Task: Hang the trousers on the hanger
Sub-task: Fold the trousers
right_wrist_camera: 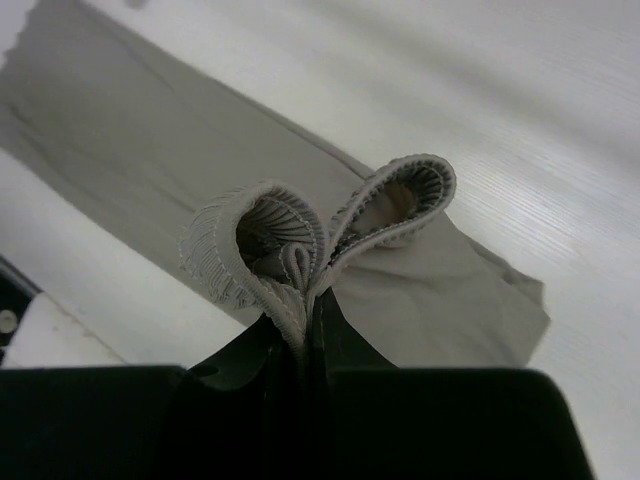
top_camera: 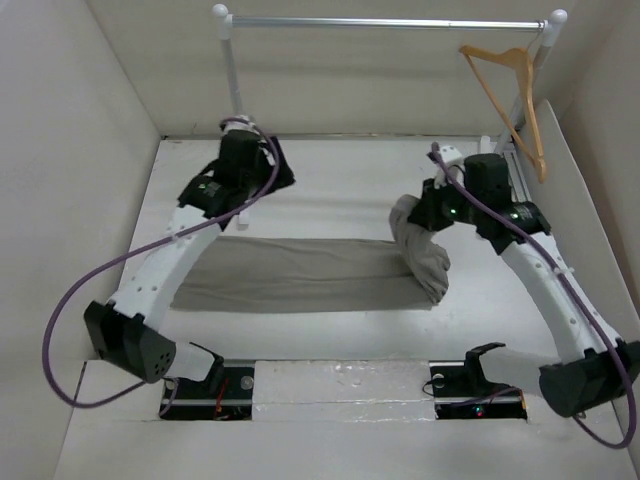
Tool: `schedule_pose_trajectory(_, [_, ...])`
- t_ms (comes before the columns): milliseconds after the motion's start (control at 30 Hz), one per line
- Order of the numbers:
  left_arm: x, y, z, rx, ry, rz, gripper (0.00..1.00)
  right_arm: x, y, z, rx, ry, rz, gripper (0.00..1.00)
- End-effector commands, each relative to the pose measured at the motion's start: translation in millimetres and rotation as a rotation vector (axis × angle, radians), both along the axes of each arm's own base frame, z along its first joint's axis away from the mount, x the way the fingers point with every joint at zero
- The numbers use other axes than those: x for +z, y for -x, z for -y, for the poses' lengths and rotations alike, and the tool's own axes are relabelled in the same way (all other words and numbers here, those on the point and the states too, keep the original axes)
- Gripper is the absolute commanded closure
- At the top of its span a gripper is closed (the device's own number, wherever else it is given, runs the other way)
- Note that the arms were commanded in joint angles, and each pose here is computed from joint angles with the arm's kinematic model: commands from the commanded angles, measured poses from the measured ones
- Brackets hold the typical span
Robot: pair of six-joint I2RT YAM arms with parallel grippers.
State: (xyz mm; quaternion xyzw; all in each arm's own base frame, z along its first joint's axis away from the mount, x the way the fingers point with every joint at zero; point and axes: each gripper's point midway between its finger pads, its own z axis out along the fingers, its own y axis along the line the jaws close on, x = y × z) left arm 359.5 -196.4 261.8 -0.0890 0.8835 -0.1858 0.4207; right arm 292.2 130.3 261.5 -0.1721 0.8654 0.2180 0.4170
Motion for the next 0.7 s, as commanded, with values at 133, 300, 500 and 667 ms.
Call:
schedule_pose_trajectory(133, [99.2,-7.7,-98.3,0.197,0.030,0.209,0.28,61.6,-36.2,-157.5,0.119,-0.232,0.103,1.00])
schedule_pose_trajectory(300, [134.0,-10.1,-147.4,0.317,0.002,0.299,0.27,66.1,-34.1,-259.0,0.273,-0.283,0.074,1.00])
schedule_pose_trajectory(500, [175.5,-3.1,-178.0,0.426,-0.040,0.390,0.26,48.8,-7.5,-385.9,0.487,-0.355,-0.010,1.00])
schedule_pose_trajectory(667, [201.1,10.1,-198.7,0.506,-0.102,0.441,0.26,19.6,42.4,-469.9,0.666,-0.472,-0.125,0.54])
